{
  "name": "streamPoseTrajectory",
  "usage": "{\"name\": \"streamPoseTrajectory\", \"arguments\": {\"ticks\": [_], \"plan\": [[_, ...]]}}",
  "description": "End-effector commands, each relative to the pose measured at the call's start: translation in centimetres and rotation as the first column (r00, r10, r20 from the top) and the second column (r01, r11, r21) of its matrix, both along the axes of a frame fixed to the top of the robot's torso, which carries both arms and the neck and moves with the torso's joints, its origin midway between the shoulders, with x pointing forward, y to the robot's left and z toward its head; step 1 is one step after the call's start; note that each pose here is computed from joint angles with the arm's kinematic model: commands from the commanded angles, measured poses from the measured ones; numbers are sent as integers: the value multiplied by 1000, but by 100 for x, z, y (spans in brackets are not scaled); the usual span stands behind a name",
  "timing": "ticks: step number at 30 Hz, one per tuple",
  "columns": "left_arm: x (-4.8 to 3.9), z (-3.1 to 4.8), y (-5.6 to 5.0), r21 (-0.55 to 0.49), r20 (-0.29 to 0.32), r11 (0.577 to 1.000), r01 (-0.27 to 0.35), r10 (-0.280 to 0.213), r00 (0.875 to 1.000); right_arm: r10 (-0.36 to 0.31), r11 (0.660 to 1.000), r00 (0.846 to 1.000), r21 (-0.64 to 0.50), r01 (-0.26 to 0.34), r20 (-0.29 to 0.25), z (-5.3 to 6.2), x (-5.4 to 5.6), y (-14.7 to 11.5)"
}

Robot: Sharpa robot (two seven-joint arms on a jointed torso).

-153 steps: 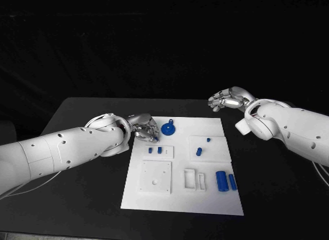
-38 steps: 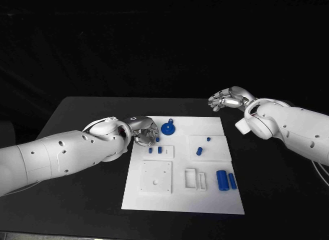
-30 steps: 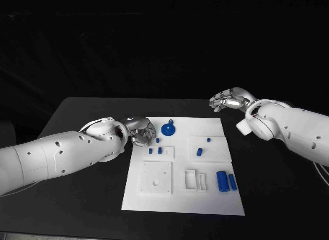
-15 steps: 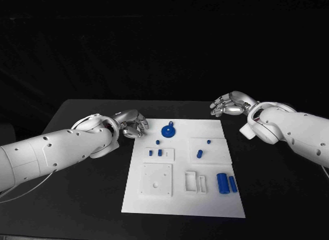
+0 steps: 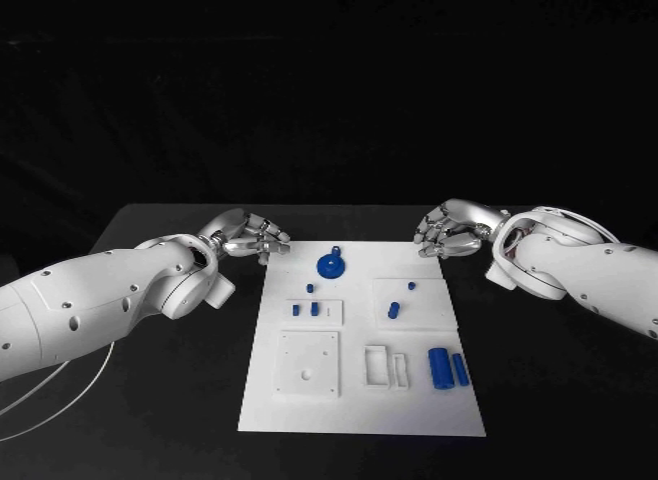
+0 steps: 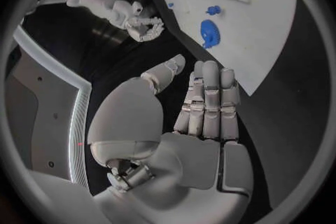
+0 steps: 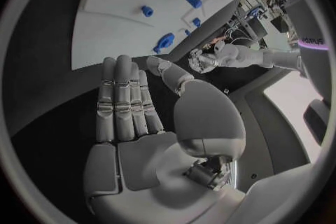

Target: Assemble the parts on the task board

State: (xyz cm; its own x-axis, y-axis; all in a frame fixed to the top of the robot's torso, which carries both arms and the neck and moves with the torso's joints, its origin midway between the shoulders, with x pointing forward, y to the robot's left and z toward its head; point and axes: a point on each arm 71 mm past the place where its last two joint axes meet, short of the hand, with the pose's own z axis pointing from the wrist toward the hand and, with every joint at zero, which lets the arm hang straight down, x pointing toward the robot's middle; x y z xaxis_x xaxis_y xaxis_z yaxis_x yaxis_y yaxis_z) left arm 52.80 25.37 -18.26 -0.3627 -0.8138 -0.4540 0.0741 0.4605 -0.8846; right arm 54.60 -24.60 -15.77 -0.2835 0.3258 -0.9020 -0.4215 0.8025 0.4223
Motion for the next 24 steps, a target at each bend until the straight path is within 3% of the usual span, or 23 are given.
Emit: {"name": "streamPoseTrajectory", "arguments": {"ticks": [1, 8, 16, 24], "plan": [[-4, 34, 12, -269, -69, 962, -47, 29, 997, 34, 989, 997, -148, -23, 72, -15, -36, 9], [-21, 63, 9, -308, -41, 951, -20, 8, 999, 89, 966, 991, -252, -62, 97, -157, -178, 124], [-11, 60, 36, -311, -41, 950, -20, 7, 999, 110, 954, 985, -292, -69, 130, -214, -271, 270], [-17, 58, 19, -310, -45, 951, -26, 12, 999, 114, 941, 987, -332, -70, 113, -309, -314, 316]]}}
